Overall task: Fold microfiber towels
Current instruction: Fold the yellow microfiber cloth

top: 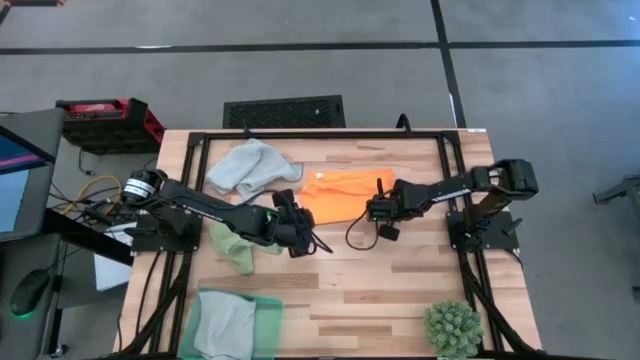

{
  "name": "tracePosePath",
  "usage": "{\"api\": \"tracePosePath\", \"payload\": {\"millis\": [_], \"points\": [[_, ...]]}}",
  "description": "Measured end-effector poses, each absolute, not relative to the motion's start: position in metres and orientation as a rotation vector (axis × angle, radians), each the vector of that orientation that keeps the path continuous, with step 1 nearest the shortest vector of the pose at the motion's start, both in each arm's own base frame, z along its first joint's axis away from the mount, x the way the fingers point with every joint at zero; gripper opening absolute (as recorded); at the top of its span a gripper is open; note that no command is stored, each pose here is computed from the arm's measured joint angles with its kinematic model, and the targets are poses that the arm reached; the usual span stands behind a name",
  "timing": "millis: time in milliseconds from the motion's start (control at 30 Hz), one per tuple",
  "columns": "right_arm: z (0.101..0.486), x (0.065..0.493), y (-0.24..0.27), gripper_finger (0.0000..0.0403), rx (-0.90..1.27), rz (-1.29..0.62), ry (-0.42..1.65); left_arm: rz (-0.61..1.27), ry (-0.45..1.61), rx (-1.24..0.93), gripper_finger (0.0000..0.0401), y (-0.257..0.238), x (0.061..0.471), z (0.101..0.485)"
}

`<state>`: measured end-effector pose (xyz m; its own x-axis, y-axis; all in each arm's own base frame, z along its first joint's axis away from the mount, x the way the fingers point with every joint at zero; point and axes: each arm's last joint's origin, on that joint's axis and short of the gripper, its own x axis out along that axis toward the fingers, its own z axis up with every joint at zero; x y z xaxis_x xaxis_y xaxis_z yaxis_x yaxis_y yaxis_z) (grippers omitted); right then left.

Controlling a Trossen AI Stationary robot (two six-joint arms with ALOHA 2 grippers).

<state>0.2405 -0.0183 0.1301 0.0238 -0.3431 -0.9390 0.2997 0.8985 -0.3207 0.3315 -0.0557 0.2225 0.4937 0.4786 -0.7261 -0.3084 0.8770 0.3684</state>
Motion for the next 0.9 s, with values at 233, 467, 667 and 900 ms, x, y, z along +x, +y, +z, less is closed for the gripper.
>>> {"api": "tracePosePath", "payload": {"millis": [233,467,667,900], "points": [[0.161,0.268,-0.022,0.0009,-0.110,-0.473,1.369,0.622,0.941,0.170,0.0178,-0.054,0.324,0.221],[0.184,0.292,-0.025,0.0006,-0.188,-0.404,1.251,0.687,0.887,0.111,0.0178,-0.058,0.308,0.239],[0.194,0.321,-0.030,0.0003,-0.248,-0.340,1.071,0.667,0.836,0.069,0.0178,-0.062,0.293,0.260],[0.179,0.365,-0.040,0.0003,-0.277,-0.303,1.067,0.685,0.833,0.016,0.0178,-0.060,0.284,0.268]]}}
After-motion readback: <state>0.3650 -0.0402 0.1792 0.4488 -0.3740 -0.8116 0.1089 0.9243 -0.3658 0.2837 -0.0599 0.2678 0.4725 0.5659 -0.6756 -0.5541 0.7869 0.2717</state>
